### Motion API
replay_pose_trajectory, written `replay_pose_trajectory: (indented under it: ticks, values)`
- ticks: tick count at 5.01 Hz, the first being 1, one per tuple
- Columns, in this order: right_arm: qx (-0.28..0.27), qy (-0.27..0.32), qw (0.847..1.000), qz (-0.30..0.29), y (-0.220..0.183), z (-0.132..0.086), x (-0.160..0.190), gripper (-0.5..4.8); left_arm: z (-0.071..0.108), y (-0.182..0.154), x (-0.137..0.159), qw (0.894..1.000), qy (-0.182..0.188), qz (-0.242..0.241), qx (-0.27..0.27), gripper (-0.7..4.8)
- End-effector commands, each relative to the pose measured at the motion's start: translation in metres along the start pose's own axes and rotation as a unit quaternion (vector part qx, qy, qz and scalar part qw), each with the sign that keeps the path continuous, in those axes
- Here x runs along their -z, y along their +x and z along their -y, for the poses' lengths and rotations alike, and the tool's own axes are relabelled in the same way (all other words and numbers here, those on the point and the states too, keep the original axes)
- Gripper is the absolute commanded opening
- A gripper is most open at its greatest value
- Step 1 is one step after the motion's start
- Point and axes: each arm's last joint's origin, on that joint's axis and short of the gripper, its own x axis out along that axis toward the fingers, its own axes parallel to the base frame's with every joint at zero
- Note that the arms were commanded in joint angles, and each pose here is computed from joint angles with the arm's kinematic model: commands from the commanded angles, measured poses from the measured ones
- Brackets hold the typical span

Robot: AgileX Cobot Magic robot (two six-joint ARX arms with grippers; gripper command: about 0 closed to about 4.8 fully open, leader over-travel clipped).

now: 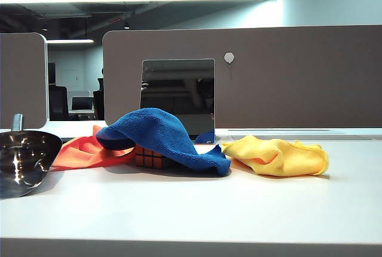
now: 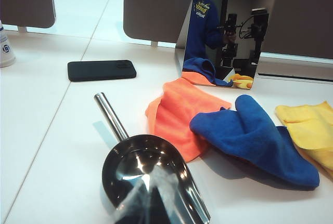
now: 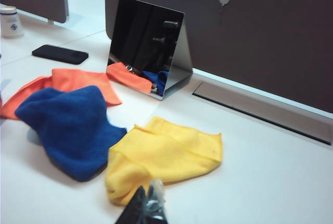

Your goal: Pick up a rag that is the same color as the top surface of the Rubik's Cube and cover the cube with it.

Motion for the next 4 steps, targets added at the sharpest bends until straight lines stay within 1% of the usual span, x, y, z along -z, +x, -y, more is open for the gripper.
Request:
replay_pose_trajectory:
  ticks: [1, 2, 3, 4]
  values:
    - [0.077, 0.016, 0.996, 0.045, 0.006, 0.001, 0.027, -0.05, 0.004, 0.013, 0.003, 0.998, -0.046, 0.045, -0.001, -0.06]
    - [0.097, 0.017, 0.994, 0.038, 0.016, 0.0, 0.04, -0.05, 0.005, 0.026, 0.025, 0.999, -0.046, 0.011, -0.011, -0.06]
    - [0.098, 0.018, 0.994, 0.051, 0.024, 0.0, 0.047, -0.05, 0.006, 0.033, 0.037, 0.997, -0.07, -0.005, -0.016, -0.06]
    - [0.122, 0.022, 0.989, 0.077, 0.03, 0.0, 0.051, -0.05, 0.007, 0.039, 0.04, 0.998, -0.061, 0.019, -0.018, -0.06]
